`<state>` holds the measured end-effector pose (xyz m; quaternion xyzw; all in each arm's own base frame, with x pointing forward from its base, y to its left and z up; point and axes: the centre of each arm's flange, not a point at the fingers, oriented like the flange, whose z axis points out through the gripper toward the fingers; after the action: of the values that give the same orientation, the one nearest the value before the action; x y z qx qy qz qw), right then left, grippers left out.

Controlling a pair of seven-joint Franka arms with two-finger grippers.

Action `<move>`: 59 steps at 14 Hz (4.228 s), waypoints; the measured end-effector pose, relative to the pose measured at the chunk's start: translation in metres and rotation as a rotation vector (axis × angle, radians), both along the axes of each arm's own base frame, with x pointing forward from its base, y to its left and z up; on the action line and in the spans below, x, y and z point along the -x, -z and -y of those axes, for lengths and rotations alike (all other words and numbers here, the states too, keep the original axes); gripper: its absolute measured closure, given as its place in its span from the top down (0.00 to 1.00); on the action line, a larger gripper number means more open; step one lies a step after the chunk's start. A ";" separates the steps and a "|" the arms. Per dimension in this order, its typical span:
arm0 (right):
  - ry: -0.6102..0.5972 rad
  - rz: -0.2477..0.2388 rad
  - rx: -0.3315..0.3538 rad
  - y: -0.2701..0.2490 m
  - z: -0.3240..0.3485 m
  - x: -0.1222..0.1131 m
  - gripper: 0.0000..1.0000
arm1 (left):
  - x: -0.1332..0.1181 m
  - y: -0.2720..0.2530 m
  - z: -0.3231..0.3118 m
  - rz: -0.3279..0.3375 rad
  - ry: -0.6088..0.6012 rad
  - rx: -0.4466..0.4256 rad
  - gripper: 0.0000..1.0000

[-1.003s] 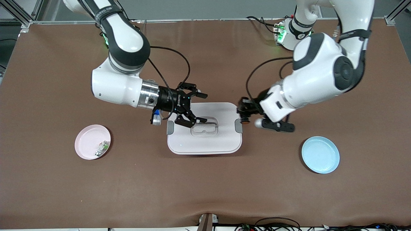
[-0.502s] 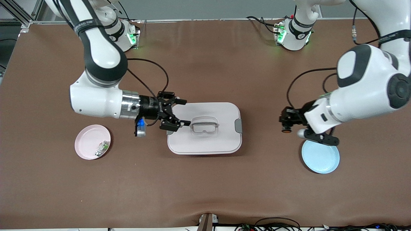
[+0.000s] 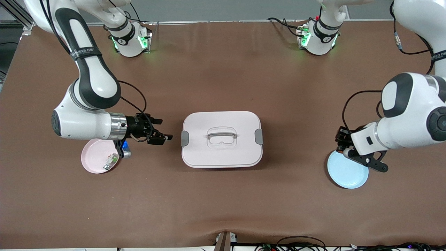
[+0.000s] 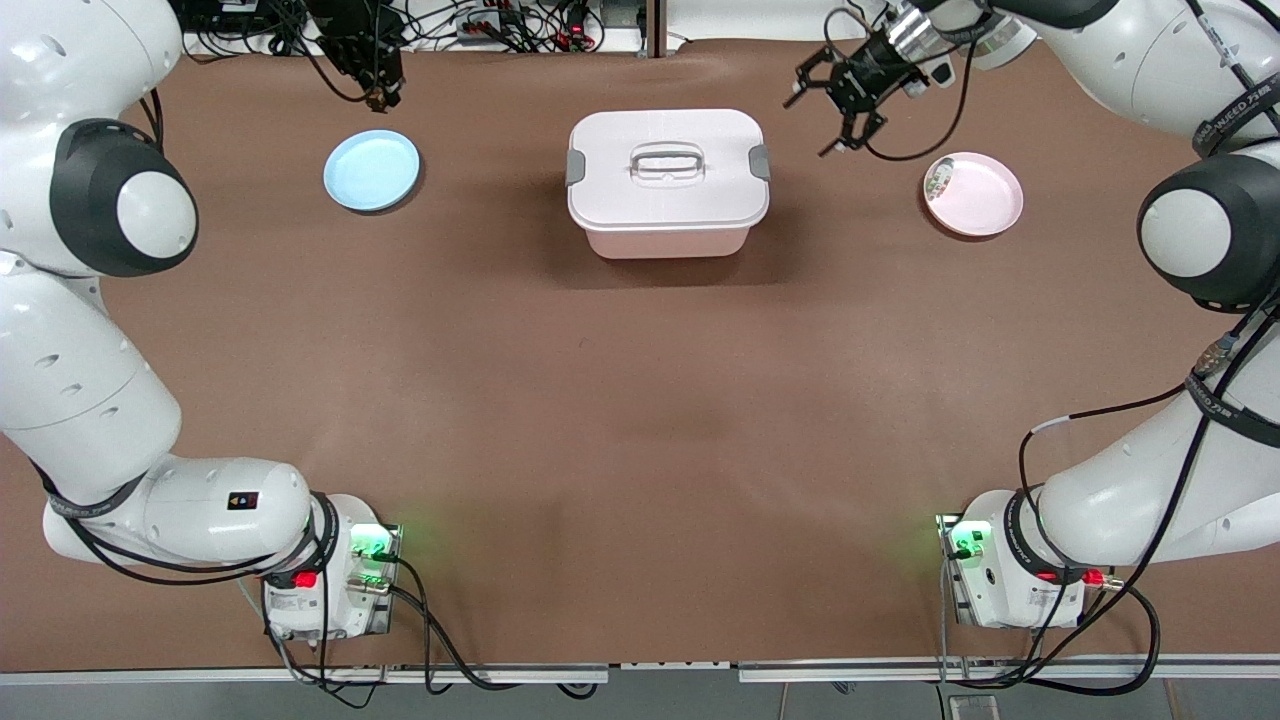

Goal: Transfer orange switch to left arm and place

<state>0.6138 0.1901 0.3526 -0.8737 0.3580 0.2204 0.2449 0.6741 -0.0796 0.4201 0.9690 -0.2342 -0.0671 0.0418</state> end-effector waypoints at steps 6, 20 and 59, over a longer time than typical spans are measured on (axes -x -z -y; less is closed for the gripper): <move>-0.224 0.167 0.132 0.012 0.101 -0.008 1.00 | -0.031 0.074 -0.061 0.071 0.318 0.003 0.41; -0.581 0.322 0.398 -0.075 0.237 -0.032 1.00 | -0.036 0.185 -0.113 0.174 0.942 0.013 0.41; -0.618 0.490 0.592 -0.278 0.240 0.063 1.00 | 0.014 -0.120 -0.091 0.188 -0.051 -0.106 1.00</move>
<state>0.5509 -0.0503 0.6302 -0.9972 0.0615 -0.0403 -0.0137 0.6600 0.0114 0.5399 0.9774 -0.2087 0.0131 -0.0299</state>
